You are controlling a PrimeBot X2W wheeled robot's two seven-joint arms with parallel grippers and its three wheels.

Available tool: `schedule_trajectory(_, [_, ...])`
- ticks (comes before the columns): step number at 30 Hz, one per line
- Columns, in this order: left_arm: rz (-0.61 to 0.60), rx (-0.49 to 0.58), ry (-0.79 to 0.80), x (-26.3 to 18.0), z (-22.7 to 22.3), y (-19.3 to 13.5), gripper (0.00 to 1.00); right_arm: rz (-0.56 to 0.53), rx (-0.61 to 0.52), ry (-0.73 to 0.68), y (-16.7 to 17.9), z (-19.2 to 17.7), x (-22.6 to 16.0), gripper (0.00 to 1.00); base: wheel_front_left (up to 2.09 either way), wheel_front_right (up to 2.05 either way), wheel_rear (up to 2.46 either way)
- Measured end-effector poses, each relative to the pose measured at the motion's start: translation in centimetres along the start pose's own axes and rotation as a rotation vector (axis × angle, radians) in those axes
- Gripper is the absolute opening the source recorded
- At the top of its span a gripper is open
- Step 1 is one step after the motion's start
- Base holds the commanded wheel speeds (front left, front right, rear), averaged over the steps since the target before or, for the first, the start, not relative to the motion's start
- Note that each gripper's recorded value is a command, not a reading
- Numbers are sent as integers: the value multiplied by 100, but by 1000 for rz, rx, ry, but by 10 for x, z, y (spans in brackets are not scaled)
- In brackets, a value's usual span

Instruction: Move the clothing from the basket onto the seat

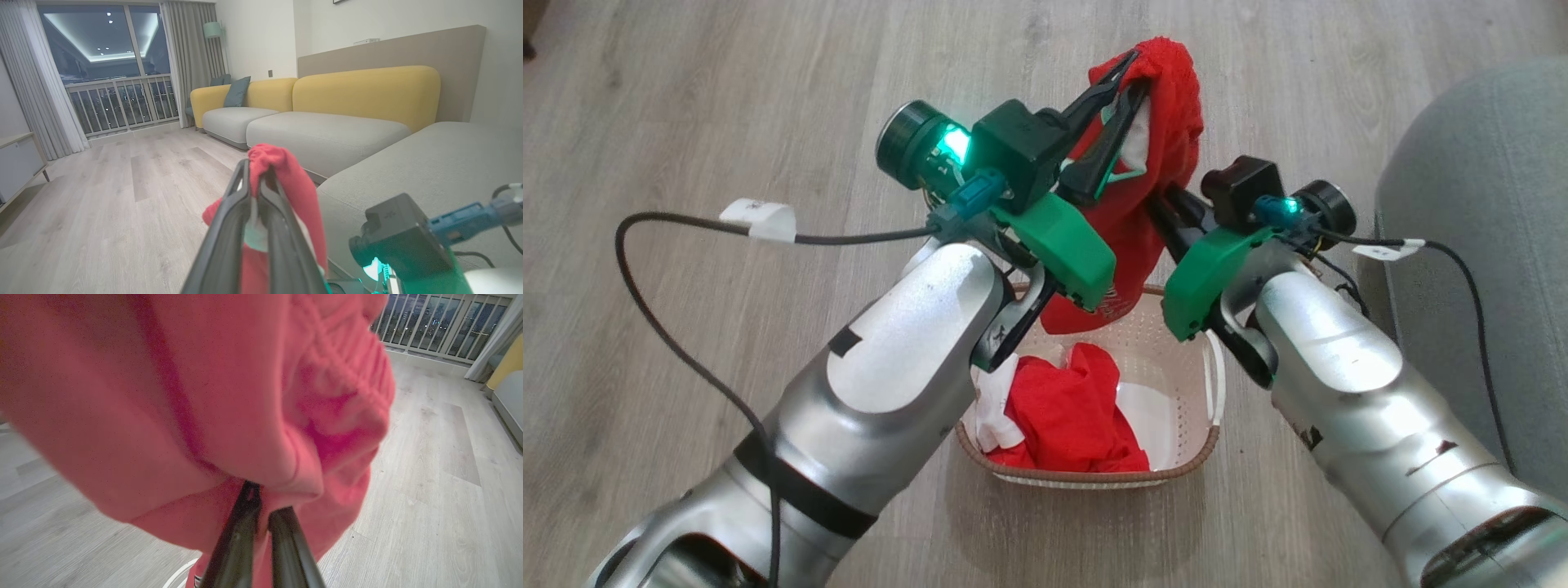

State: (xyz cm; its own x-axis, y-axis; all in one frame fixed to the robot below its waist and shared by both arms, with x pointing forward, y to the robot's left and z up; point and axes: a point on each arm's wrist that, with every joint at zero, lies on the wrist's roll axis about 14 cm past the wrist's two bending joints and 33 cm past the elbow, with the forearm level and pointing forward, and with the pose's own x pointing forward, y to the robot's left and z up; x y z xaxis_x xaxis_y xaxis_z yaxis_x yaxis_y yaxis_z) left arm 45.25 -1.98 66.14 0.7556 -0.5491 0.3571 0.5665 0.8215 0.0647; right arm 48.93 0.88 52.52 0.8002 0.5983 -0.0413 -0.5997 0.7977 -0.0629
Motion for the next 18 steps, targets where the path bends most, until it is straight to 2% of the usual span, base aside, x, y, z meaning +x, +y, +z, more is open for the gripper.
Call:
schedule_trajectory(1, [0,-8,0,0,0,-1,99,-10,4,-4,-3,1,-1,0,0,0,0])
schedule_trajectory(8, [-20,-27,42,1,-17,-6,100,-76,33,-71,-24,19,-8,0,0,0,0])
schedule_trajectory(12, [-26,-47,80,2,-35,-7,100,-165,81,-107,-51,22,-19,0,0,0,0])
schedule_trajectory(18, [-74,-75,99,10,-51,-20,100,-280,83,-140,-90,23,-45,0,0,0,0])
